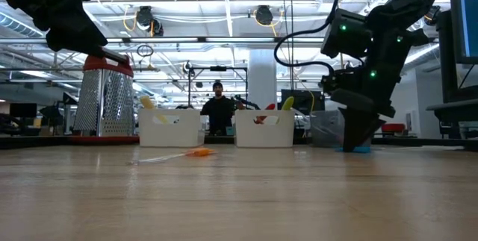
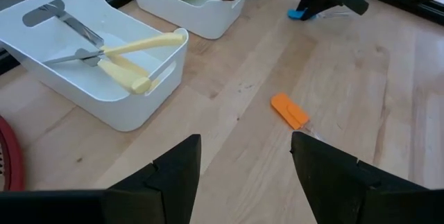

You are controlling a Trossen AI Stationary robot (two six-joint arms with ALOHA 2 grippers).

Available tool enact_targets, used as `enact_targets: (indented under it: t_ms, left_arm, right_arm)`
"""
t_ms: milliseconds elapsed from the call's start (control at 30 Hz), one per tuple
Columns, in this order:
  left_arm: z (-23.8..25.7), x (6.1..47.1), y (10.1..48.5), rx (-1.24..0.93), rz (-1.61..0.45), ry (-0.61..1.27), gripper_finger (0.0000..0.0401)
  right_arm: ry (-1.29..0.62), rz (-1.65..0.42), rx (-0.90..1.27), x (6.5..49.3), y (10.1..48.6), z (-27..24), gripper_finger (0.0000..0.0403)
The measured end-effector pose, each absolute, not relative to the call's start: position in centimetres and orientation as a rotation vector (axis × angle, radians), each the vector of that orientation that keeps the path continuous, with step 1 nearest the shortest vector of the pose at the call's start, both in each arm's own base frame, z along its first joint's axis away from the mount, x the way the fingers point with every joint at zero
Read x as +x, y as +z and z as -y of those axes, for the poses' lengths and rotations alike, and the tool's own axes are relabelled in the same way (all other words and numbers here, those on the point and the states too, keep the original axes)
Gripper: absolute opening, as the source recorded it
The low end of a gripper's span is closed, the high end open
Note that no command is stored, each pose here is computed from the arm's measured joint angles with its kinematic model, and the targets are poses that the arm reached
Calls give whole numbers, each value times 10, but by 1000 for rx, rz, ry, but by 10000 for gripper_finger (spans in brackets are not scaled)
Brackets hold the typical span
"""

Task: Pick & Place Kitchen Items
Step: Put the blue spatula into the black bin

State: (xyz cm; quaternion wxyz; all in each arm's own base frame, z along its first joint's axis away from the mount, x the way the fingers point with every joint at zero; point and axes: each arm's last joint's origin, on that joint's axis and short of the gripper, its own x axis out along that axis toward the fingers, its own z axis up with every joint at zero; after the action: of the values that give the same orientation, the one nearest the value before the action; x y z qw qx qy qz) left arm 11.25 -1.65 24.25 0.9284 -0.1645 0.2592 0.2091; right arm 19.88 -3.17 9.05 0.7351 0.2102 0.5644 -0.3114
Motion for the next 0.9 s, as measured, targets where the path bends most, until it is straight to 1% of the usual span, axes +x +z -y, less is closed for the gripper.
enact_targets:
  t_ms: [100,167,333,600,900]
  left_arm:
    - [16,113,243,-338,-531,429,230]
    - [16,113,243,-338,-531,429,230]
    - [16,113,243,-340,-530,429,230]
    - [16,113,242,-340,-531,429,230]
    - [16,113,242,-339,-531,429,230]
  right_arm:
    - [-690,-1237,467,199,90,32,52]
    - [-699,-1233,477,199,90,32,40]
    - [-726,-1222,515,199,91,32,34]
    - [-709,-1191,560,196,98,31,31]
    - [-704,-1168,587,196,102,35,15]
